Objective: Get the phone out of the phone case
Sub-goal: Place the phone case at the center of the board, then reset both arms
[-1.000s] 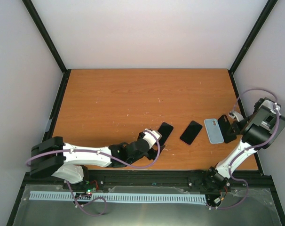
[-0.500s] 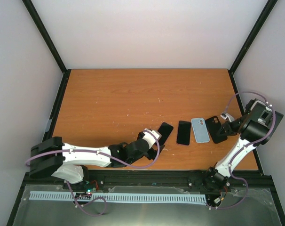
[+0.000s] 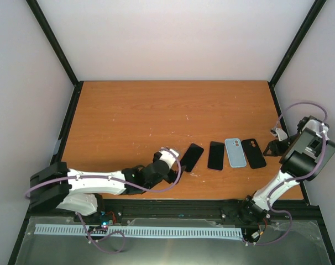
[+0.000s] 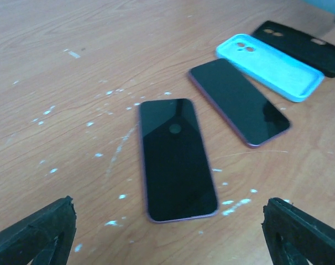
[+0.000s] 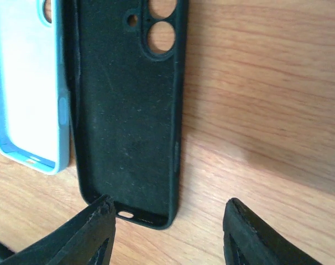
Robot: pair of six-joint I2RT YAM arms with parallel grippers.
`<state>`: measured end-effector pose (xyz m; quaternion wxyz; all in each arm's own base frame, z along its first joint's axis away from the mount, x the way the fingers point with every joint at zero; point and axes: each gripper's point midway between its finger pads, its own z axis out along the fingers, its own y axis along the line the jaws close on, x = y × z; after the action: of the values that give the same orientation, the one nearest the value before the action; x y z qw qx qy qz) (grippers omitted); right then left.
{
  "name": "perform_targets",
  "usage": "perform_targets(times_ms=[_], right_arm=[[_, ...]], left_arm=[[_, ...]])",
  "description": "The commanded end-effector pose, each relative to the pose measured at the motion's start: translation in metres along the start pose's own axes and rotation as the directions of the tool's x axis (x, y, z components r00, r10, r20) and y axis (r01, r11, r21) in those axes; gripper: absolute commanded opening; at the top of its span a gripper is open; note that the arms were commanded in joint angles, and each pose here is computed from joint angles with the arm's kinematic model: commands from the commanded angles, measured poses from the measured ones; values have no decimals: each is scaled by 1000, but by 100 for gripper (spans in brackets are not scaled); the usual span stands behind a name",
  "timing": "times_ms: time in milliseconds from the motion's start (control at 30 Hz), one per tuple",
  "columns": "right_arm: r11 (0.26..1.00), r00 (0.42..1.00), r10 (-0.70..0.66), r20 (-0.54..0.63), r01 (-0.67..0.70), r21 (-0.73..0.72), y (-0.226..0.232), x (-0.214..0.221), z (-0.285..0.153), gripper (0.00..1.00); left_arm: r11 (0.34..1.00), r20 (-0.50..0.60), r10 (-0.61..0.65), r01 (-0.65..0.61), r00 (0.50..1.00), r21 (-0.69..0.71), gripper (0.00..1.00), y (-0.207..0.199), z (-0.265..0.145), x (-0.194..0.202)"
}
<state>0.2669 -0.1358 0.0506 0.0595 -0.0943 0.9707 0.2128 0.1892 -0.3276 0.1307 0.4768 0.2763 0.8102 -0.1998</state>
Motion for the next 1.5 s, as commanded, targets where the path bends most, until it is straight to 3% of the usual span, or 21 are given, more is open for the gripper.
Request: perform_targets(times_ms=[0,233,367,500,567,633,667,833,900,933,1000,1167,1367,1467], right_arm=[[980,998,-26,62,13,199,-17,-6,-25,55],[933,923,-265,279,173,316,52,-46,-81,58],[887,863,-406,299,294,356,112,-62,-77,59],[853,780,-490,389,336,400,162,-85,-94,67],[839,737,-510,444,313,445,178,-100,-113,76],[848,703,-492,513,253,466,187,-115,-133,97],[853,685,-483,545,227,471,190,-123,-142,100],[877,589,-444,675,131,462,200,-157,-174,100],[873,580,-378,722,-35,486,187,-167,-183,100],[874,576,-368,730,-55,484,191,-171,-187,100],[885,567,-346,747,-67,461,202,-175,-191,100],[905,436,-359,825,-54,423,238,-166,-232,100],[900,316,-408,856,-18,436,271,-145,-274,100],[900,315,-414,854,-3,437,274,-143,-274,100]], left_arm=[[991,-39,-99,95,994,-92,94,37,2,2],[953,-27,-221,210,975,-218,99,107,-12,-26],[915,0,-316,304,949,-266,100,149,-21,-41],[869,5,-417,400,909,-290,99,176,-27,-55],[866,15,-395,378,919,-329,100,187,-32,-74],[859,35,-346,332,937,-389,100,203,-40,-95],[854,48,-319,309,946,-417,100,212,-46,-107],[818,130,-209,246,969,-520,100,251,-80,-160],[789,165,-184,246,969,-563,99,267,-97,-177],[775,185,-171,248,968,-582,99,274,-106,-186],[731,228,-146,260,963,-631,100,288,-127,-200],[647,290,-89,277,953,-711,99,303,-166,-225],[662,364,-42,299,930,-687,99,294,-196,-256],[676,367,-40,295,929,-675,99,292,-195,-259]])
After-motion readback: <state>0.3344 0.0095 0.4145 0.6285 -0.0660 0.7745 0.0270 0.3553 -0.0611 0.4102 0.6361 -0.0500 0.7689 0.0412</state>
